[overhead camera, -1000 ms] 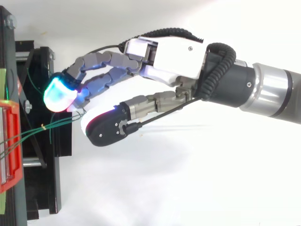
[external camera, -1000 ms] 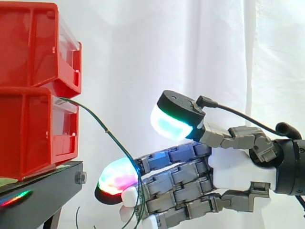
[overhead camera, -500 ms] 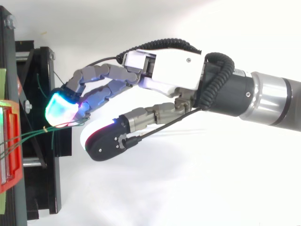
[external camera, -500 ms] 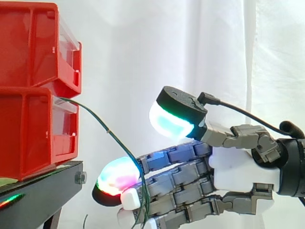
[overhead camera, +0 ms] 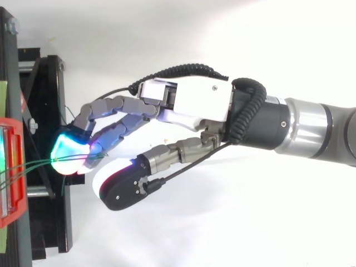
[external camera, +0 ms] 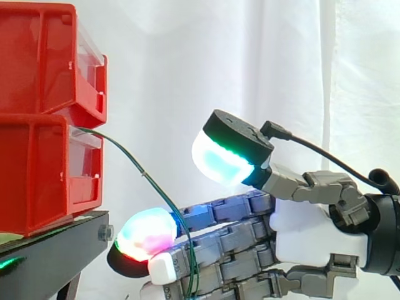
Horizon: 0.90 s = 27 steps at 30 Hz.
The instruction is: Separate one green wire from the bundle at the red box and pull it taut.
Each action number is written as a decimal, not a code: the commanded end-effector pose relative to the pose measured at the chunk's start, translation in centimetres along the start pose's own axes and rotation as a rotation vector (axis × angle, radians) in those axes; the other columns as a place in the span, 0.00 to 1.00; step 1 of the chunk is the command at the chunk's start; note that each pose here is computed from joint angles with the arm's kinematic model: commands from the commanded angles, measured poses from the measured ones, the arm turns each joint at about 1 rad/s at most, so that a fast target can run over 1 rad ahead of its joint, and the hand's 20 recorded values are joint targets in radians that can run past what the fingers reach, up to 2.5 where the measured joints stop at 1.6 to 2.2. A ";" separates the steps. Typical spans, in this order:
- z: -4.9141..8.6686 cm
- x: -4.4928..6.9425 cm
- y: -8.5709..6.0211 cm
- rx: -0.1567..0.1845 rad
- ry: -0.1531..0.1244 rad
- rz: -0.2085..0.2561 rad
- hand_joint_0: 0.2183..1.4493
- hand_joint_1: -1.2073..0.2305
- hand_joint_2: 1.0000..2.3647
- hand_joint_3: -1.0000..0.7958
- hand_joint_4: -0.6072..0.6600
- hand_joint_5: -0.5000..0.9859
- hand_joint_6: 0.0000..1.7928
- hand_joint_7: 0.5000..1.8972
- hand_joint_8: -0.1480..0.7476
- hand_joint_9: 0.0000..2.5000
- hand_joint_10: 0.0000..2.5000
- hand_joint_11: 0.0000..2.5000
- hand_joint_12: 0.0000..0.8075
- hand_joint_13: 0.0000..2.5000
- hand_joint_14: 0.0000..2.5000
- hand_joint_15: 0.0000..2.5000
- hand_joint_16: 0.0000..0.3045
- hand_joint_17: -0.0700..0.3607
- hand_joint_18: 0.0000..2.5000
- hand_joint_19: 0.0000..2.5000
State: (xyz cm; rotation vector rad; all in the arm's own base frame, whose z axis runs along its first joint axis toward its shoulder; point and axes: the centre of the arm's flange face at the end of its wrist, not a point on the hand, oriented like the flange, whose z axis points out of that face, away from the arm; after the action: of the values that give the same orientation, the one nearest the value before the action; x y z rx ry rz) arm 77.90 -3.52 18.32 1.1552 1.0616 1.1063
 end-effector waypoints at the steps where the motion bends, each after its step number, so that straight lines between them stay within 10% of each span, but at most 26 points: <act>1: -0.1 0.0 -0.1 0.010 0.003 0.006 0.28 0.43 0.00 0.32 0.74 0.26 0.28 0.37 0.50 0.32 0.00 0.12 0.42 0.27 0.00 0.08 0.17 0.43 0.26 0.11; 27: 0.5 -3.6 1.1 0.104 -0.003 0.034 0.31 0.42 0.01 0.35 0.63 0.28 0.28 0.62 0.50 0.33 0.00 0.14 0.42 0.28 0.00 0.08 0.16 0.42 0.27 0.12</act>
State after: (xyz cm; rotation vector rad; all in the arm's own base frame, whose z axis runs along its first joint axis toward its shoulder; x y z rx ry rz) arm 77.59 -6.90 19.18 1.2657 1.1028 1.0963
